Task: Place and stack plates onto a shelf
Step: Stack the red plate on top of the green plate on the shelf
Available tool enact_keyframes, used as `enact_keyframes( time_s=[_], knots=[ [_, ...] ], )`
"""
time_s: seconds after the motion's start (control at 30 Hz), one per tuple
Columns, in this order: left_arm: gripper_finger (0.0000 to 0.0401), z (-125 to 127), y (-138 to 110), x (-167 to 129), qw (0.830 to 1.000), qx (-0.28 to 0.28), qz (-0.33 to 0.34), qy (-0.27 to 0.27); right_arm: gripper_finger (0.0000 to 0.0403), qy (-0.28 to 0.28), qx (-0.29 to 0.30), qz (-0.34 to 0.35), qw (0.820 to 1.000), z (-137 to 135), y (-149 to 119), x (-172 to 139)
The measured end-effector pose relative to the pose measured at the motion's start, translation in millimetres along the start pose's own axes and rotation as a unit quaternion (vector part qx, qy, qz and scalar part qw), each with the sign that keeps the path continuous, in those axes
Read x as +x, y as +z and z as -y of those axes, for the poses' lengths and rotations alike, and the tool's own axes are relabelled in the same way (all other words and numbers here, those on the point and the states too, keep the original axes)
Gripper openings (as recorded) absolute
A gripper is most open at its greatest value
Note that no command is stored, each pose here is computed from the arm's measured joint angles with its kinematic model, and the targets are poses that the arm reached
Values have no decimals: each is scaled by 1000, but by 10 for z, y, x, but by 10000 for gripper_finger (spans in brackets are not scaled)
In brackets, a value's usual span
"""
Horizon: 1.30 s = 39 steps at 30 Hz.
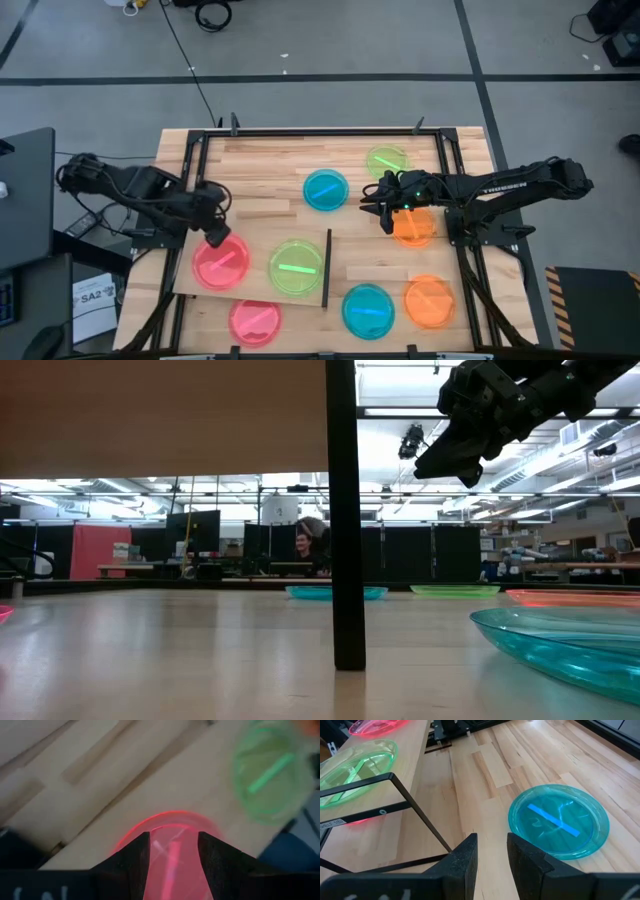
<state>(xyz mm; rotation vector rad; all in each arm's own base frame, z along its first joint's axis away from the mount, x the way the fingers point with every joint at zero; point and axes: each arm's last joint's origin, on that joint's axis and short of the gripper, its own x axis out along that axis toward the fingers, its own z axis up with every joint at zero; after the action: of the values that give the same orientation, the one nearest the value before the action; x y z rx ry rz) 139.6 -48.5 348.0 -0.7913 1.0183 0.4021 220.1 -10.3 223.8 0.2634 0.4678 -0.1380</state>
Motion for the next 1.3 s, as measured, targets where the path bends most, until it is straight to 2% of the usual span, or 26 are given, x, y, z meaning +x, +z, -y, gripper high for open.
enact_keyframes(
  time_s=[0.37,0.6,0.83,1.1,1.3],
  knots=[
    [172,298,-120,53,992,88,75,-48,112,0,0,0,1000,-2,1,0],
    [172,695,-249,172,974,153,98,-135,112,1,0,2,1000,-3,3,0],
    [172,1078,-465,410,955,209,99,-186,112,1,0,3,1000,-4,6,0],
    [172,1290,-676,570,946,227,91,-215,112,1,1,3,1000,-4,6,0],
    [172,1362,-825,514,936,227,104,-247,112,1,2,3,1000,-4,6,0]
  ],
)
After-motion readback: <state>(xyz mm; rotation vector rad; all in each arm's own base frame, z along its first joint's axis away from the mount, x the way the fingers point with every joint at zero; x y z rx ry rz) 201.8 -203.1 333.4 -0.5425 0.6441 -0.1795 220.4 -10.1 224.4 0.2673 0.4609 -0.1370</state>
